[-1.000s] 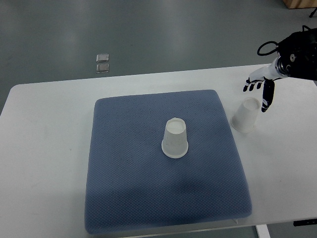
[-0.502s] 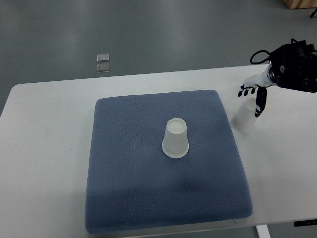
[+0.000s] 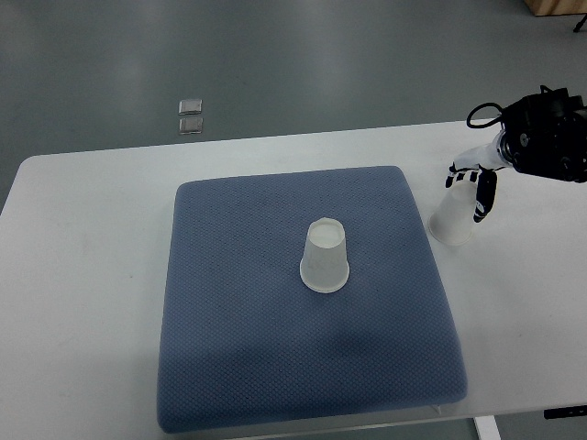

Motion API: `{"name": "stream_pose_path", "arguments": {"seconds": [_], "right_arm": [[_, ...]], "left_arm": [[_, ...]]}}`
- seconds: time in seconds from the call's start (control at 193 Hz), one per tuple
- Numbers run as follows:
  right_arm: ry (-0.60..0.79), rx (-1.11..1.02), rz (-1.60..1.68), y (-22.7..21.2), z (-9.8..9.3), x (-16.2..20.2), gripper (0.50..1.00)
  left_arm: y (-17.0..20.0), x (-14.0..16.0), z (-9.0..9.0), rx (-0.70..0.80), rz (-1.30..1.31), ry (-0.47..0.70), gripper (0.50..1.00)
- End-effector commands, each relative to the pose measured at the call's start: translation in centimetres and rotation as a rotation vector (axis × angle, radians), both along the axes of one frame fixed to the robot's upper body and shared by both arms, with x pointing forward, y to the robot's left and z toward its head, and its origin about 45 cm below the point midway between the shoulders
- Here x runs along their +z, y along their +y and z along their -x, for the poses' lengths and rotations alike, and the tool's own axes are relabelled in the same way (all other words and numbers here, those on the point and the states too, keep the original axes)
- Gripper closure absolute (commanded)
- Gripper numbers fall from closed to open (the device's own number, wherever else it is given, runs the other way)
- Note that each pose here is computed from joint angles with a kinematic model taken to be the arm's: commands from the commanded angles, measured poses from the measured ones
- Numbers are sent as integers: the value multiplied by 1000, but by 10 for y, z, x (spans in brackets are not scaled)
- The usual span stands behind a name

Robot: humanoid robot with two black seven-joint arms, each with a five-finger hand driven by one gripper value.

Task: Stack paper cups
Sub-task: 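Close the right hand fingers around the white paper cup, then lift the cup with the right hand and carry it over the inverted cup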

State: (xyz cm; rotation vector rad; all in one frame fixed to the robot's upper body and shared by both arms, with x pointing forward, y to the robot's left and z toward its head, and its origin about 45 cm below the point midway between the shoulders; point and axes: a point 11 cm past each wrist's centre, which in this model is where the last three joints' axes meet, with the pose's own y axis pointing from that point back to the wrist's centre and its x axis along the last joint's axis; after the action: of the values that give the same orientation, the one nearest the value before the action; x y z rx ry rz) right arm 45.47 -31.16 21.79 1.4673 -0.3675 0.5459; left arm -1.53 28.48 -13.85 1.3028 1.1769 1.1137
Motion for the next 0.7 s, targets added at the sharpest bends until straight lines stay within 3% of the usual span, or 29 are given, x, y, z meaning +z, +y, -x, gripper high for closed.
{"name": "stream_pose_path", "arguments": {"seconds": [0.0, 0.321, 0.549, 0.694], "right_arm": [[3, 2, 0, 1, 1, -3, 636], [-10, 3, -1, 1, 0, -6, 648], [-8, 4, -3, 2, 1, -8, 718], [-8, 1, -4, 2, 0, -7, 820]], "left_arm": [[0, 0, 0, 0, 0, 0, 500], [0, 0, 1, -1, 1, 2, 500], [0, 0, 0, -2, 1, 1, 500], [0, 0, 0, -2, 1, 1, 500]]}}
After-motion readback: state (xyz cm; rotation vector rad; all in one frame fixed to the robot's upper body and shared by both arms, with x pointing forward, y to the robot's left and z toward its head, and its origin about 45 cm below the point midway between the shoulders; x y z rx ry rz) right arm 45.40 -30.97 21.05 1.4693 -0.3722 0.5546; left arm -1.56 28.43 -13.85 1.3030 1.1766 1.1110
